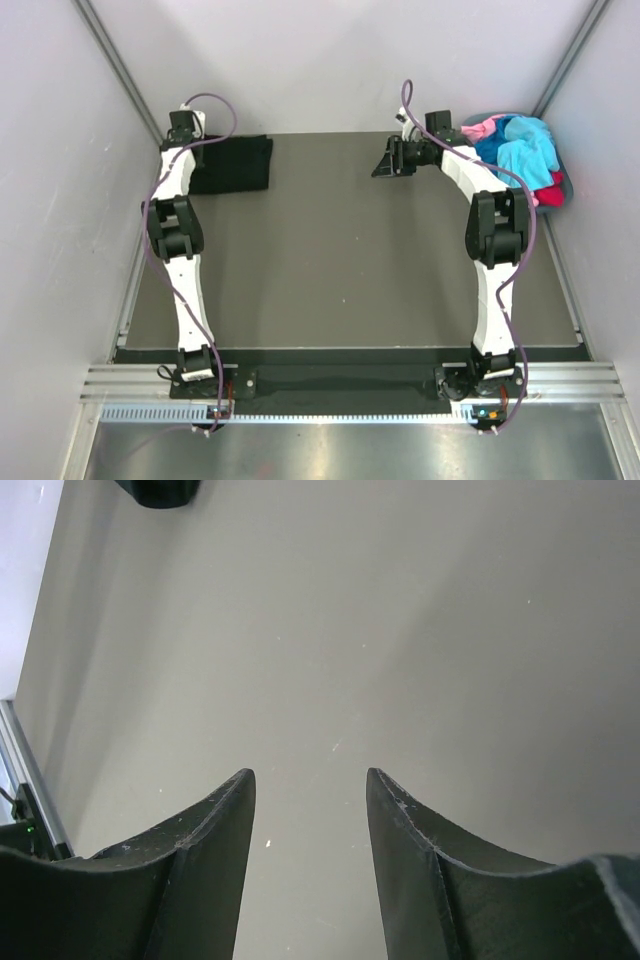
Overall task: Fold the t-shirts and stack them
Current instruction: Neatly place the folded tshirt to the corner, then reset both grippers
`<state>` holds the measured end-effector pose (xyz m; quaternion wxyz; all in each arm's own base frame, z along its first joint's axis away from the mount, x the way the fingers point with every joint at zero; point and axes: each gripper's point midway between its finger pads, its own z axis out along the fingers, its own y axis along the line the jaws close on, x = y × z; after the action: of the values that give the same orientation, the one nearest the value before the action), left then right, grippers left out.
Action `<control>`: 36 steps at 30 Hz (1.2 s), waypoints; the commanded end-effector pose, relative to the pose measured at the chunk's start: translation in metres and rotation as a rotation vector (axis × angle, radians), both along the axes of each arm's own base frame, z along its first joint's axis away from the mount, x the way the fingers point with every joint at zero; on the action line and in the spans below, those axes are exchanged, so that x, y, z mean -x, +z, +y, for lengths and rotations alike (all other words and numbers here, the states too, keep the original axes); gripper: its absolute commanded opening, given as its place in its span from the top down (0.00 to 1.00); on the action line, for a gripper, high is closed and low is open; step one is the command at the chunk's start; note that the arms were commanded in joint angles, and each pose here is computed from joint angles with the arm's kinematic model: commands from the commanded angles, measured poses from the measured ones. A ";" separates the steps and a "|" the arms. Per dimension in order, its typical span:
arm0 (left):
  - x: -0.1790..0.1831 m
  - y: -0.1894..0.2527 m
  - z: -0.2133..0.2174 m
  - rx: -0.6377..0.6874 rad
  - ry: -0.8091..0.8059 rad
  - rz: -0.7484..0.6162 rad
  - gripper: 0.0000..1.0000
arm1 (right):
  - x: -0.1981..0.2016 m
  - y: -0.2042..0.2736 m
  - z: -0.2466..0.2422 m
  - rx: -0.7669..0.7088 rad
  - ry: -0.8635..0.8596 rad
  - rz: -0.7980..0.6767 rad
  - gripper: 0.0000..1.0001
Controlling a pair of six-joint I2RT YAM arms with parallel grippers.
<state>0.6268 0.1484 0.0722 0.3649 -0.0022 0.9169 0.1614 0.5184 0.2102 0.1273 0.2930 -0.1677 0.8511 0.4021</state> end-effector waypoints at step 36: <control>-0.041 0.170 0.012 -0.342 0.232 -0.461 0.16 | -0.038 0.053 -0.024 0.190 -0.066 -0.291 0.34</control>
<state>0.6586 0.1835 0.1209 0.4273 -0.0397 0.8364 0.3410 0.5303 0.1973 0.1189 0.3190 -0.1893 0.8651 0.3376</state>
